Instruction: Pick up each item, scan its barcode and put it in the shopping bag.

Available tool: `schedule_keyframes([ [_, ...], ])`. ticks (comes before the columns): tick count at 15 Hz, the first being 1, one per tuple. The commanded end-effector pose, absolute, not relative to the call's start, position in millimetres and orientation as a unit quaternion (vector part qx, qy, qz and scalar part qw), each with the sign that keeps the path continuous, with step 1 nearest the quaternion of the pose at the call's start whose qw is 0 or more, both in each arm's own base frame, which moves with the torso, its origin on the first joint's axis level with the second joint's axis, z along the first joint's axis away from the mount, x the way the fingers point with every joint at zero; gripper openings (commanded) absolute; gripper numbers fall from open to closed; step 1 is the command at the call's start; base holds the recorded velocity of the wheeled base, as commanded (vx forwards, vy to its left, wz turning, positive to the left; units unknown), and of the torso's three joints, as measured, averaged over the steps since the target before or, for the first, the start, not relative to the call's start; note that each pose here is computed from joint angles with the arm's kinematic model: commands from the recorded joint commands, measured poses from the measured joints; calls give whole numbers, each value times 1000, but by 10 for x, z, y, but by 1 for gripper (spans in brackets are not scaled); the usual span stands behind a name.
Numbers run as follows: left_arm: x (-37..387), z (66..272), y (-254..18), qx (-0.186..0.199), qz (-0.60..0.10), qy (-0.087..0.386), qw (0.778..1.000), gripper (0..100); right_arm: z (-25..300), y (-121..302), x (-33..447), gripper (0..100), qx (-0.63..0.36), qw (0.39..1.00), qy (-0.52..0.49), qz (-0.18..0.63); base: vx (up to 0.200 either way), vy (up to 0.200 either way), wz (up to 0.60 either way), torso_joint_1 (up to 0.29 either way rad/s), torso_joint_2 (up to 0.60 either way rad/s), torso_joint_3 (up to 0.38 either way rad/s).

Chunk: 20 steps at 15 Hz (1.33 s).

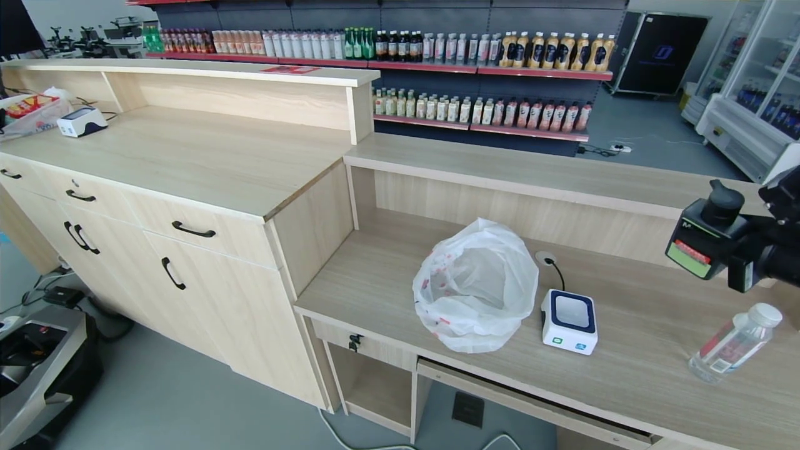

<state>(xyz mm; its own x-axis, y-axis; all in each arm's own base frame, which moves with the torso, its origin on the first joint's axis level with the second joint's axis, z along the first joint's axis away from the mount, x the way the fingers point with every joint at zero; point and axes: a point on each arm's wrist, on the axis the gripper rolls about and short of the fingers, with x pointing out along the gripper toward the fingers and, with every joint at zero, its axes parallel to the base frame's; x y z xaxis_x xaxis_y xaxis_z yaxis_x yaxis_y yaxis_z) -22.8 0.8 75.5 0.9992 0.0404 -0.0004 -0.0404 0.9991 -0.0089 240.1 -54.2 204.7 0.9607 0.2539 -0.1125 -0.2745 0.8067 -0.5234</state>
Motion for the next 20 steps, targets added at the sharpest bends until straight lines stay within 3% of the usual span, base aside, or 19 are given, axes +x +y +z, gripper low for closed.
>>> schedule_keyframes([
  [1,-228,755,8,-5,21,0,1000,100,2069,-541,2397,0,-268,955,20,125,0,0,600,-7,2,-2],
  [4,-228,755,8,-5,21,0,1000,100,1996,-560,2519,0,-179,978,56,89,0,0,400,2,3,-2],
  [7,-228,755,8,-5,20,0,1000,100,1688,-609,2725,0,-130,981,110,96,0,0,0,0,0,0],
  [14,-228,755,8,-5,21,0,1000,100,721,-598,3383,0,-97,970,182,132,0,0,0,0,0,0],
  [20,-228,755,8,-5,21,0,1000,100,337,-395,3535,0,-104,962,189,166,0,0,0,0,0,0],
])
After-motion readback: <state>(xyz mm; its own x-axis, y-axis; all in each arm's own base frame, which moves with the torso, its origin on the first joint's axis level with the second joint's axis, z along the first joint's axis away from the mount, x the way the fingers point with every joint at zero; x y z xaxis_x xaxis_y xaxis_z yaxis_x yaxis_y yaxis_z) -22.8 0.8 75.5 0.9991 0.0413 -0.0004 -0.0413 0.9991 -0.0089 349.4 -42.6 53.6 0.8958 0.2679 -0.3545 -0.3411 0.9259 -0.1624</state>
